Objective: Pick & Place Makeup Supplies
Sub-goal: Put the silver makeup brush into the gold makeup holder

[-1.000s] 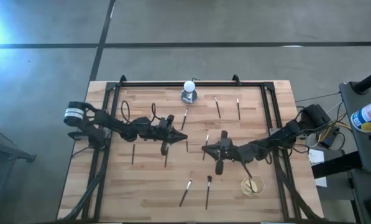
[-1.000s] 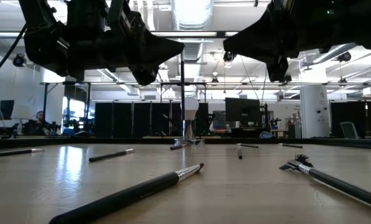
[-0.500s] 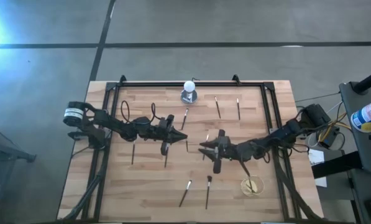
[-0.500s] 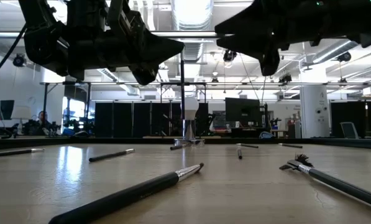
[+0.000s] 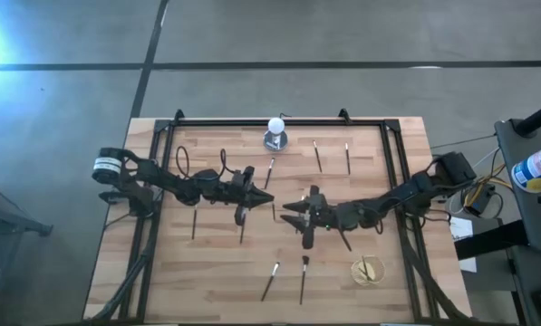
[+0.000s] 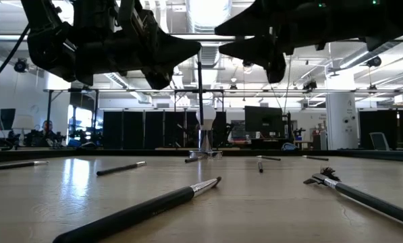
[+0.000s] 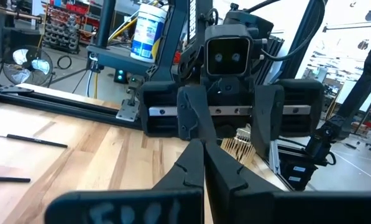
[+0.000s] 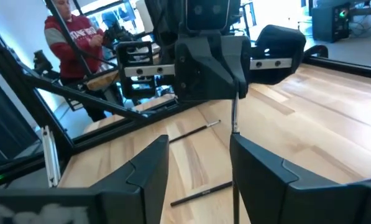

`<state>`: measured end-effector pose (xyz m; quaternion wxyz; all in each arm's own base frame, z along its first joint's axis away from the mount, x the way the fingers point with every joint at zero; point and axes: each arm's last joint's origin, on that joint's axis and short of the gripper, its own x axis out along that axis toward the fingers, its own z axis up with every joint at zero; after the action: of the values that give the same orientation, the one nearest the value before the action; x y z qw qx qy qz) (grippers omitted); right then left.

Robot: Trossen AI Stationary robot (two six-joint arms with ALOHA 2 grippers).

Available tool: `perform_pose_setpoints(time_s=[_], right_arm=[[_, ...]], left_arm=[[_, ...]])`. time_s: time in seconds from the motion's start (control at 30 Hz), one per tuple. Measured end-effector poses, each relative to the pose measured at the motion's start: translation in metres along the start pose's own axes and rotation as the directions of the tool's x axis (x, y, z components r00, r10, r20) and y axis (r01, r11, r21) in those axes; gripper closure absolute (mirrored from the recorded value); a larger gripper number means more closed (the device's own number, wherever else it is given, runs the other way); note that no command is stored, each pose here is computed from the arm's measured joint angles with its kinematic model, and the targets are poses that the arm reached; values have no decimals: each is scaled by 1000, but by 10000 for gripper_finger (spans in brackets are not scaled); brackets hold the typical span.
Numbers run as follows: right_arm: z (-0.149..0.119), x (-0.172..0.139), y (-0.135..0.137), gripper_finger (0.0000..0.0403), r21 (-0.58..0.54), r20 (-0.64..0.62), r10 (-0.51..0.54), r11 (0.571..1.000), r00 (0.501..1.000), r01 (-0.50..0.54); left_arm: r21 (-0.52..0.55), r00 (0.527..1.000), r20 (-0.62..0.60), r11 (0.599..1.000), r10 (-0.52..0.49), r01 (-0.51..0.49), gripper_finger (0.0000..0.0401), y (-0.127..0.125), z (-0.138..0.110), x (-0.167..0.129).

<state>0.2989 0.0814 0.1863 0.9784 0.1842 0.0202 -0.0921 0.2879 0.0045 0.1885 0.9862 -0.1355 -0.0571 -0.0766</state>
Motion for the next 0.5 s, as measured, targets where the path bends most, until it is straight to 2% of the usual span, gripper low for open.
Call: perform_pose_setpoints(time_s=[0.33,0.5], right_arm=[[1,28,-13,255,-12,0,-37,999,999,37],[4,30,-12,280,-39,0,-11,999,1000,11]], left_arm=[[5,999,16,999,-47,47,401,-2,6,6],[3,999,17,999,-51,51,401,-2,7,6]])
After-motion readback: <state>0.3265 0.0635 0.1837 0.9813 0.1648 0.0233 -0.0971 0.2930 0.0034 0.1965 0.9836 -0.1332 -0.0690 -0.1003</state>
